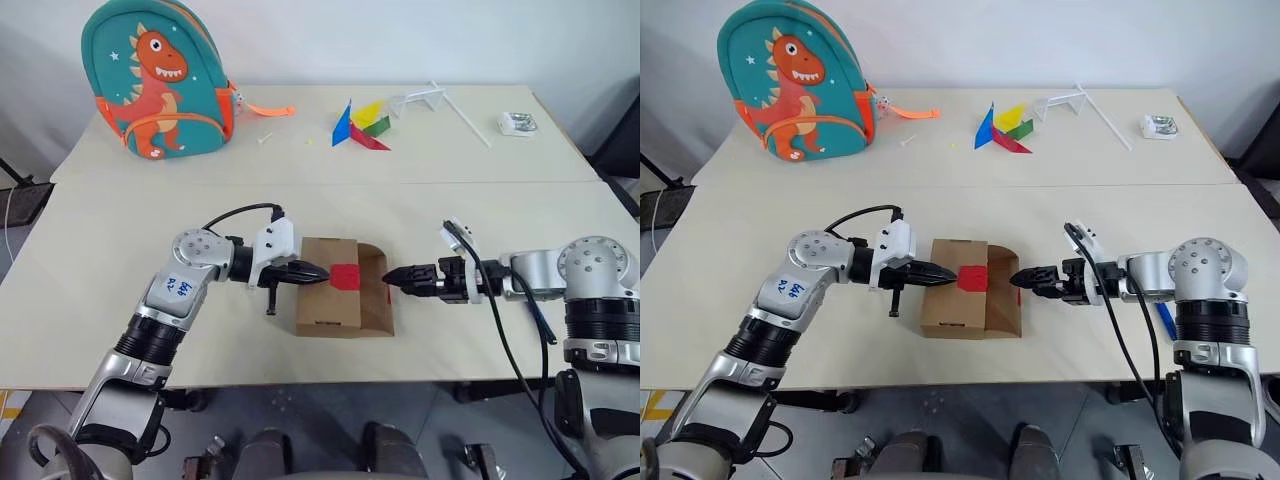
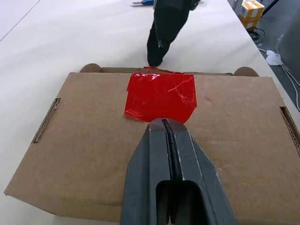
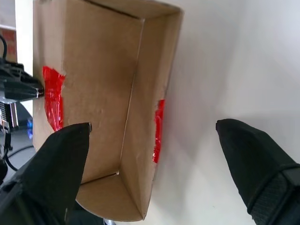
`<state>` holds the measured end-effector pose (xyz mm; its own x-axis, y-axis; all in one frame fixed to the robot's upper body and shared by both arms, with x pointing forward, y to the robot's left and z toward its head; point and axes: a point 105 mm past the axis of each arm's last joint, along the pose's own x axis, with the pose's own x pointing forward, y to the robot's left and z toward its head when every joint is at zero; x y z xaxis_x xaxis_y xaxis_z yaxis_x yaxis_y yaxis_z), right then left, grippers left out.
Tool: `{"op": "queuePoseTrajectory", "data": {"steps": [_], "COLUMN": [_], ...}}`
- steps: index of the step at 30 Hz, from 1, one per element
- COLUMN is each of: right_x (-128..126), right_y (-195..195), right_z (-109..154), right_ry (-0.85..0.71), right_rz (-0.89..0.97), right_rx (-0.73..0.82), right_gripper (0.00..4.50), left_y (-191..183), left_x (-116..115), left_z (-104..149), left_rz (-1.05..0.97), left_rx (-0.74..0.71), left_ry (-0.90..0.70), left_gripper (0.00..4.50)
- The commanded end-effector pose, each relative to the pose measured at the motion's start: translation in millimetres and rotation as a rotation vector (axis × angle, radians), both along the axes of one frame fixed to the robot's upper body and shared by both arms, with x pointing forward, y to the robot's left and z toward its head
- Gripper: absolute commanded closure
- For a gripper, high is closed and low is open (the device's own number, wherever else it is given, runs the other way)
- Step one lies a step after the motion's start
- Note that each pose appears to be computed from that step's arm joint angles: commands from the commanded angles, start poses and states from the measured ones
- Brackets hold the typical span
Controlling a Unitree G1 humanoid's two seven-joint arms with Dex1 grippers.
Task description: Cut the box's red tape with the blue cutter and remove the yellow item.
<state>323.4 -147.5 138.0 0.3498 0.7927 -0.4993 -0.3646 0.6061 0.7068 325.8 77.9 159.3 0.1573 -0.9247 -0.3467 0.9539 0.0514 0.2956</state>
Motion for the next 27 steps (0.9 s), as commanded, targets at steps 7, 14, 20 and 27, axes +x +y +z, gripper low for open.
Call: {"op": "queuePoseTrajectory", "data": {"steps": [7, 14, 20, 27], "right_x": [-3, -4, -5, -6], "right_y": [27, 45, 49, 50], "right_z": [-23, -22, -20, -27], "right_ry": [0.061, 0.067, 0.075, 0.089], "right_rz": [0.086, 0.132, 0.134, 0.123], "right_rx": [0.0, 0.066, 0.119, 0.123], "right_gripper": [0.03, 0.03, 0.03, 1.39], "left_y": [7, 8, 9, 10], "left_x": [-1, -1, -1, -1], "left_z": [-15, -15, -16, -16], "left_rz": [0.029, 0.034, 0.04, 0.045], "left_rx": [0.057, 0.06, 0.062, 0.062], "left_ry": [0.042, 0.044, 0.043, 0.042], "left_gripper": [4.5, 4.5, 4.5, 4.5]}}
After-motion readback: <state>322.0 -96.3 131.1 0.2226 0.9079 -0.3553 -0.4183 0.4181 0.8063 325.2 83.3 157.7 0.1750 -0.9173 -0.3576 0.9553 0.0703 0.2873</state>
